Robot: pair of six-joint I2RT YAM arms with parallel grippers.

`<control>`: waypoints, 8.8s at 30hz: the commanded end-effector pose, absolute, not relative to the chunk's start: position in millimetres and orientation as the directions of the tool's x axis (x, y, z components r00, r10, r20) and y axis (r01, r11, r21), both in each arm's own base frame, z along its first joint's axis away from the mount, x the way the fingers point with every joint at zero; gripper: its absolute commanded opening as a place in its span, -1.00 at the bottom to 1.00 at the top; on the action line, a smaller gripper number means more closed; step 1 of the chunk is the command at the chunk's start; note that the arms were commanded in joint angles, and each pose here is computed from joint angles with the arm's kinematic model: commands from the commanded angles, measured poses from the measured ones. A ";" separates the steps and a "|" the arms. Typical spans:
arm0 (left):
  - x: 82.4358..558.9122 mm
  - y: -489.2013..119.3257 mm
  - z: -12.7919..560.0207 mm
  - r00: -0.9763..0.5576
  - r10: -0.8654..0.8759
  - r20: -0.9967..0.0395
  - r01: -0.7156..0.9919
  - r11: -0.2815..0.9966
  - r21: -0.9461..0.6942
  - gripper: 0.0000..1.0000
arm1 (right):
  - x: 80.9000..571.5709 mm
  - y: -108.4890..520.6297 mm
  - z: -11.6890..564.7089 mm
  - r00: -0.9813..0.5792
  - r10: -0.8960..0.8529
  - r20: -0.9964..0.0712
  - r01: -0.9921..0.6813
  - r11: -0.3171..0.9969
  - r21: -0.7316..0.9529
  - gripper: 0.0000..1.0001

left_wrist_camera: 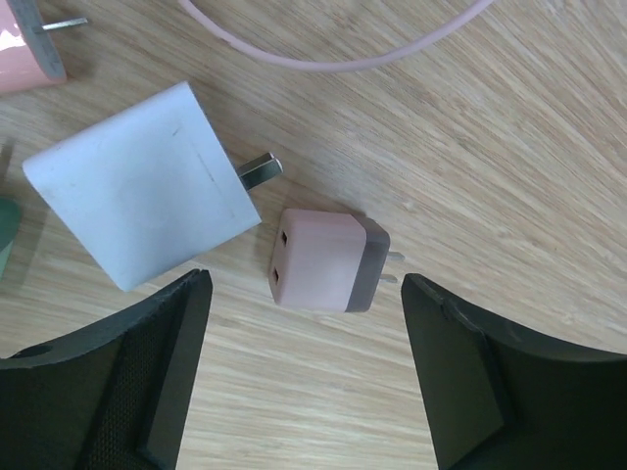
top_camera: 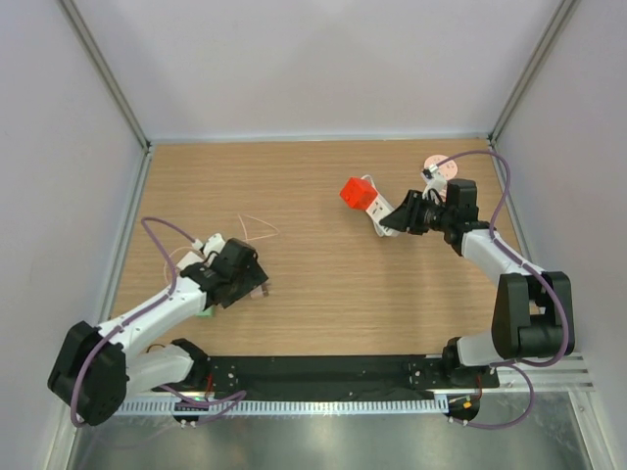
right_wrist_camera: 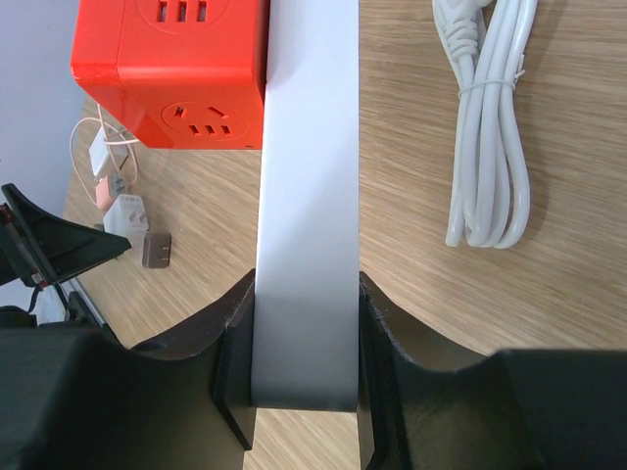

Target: Pull the plug off the socket

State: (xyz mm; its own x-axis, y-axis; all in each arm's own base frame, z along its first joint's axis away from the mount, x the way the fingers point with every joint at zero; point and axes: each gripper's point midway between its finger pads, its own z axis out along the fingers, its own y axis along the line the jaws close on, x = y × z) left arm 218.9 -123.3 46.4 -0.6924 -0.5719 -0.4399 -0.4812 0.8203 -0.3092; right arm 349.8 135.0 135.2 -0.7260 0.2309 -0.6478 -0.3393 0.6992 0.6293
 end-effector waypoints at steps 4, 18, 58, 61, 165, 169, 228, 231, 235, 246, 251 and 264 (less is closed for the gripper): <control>231.9 -125.9 97.3 -0.652 -0.553 -0.519 -0.386 0.831 -0.401 0.85 | 360.1 145.1 167.9 -0.634 0.204 -0.746 -0.489 0.642 0.590 -0.98; 283.0 -258.0 236.7 -0.666 -0.671 -0.325 0.108 0.345 -0.932 0.99 | 352.2 153.0 174.8 -0.596 0.144 -0.790 -0.569 0.619 0.542 -0.98; 372.8 -349.3 202.2 -0.745 -0.622 -0.241 -0.045 0.407 -0.912 0.99 | 343.0 171.8 190.6 -0.424 -0.050 -0.904 -0.651 0.712 0.265 -0.98; 369.4 -334.7 204.4 -0.714 -0.629 -0.309 -0.021 0.460 -0.888 0.99 | 347.0 167.2 191.1 -0.420 -0.045 -0.907 -0.630 0.734 0.255 -0.98; 363.5 -371.7 250.6 -0.747 -0.549 -0.375 0.142 0.419 -0.897 -1.00 | 318.9 207.8 156.2 -0.578 -0.121 -0.807 -0.735 0.507 0.450 0.43; 362.1 -373.6 254.7 -0.747 -0.540 -0.386 0.157 0.422 -0.893 -1.00 | 321.0 208.0 149.9 -0.596 -0.119 -0.794 -0.721 0.513 0.465 0.36; 288.0 -330.5 300.9 -0.752 -0.453 -0.479 0.354 0.335 -0.873 -1.00 | 382.9 105.0 185.8 -0.408 0.083 -0.909 -0.213 0.960 0.183 -0.98; 293.7 -320.1 306.7 -0.738 -0.550 -0.392 0.258 0.307 -0.916 -1.00 | 383.7 102.2 188.1 -0.398 0.078 -0.914 -0.204 0.964 0.171 -0.98; 294.3 -312.2 301.8 -0.732 -0.610 -0.305 0.162 0.280 -0.946 -0.99 | 384.3 99.8 190.5 -0.389 0.072 -0.918 -0.197 0.967 0.160 -0.98; 273.1 -322.3 297.7 -0.806 -0.441 -0.396 0.247 0.358 -0.901 -1.00 | 369.9 132.0 197.4 -0.416 0.102 -0.904 -0.378 0.884 0.274 -0.98; 241.0 -327.1 306.9 -0.749 -0.249 -0.614 0.547 0.291 -0.785 -1.00 | 360.2 135.6 199.1 -0.454 0.150 -0.878 -0.482 0.787 0.384 -0.98; 162.2 -318.9 319.3 -0.661 -0.005 -0.751 0.750 -0.021 -0.661 -1.00 | 350.5 139.8 203.1 -0.468 0.149 -0.871 -0.569 0.703 0.426 -0.98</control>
State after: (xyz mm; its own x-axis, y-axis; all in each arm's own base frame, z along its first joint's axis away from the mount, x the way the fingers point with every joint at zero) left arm 189.3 -324.1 283.9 -0.7639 -0.0323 -0.6446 0.6325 0.1614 -0.7576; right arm 339.2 133.0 168.1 -0.5878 0.1533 -0.7943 -0.4607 0.7437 0.4844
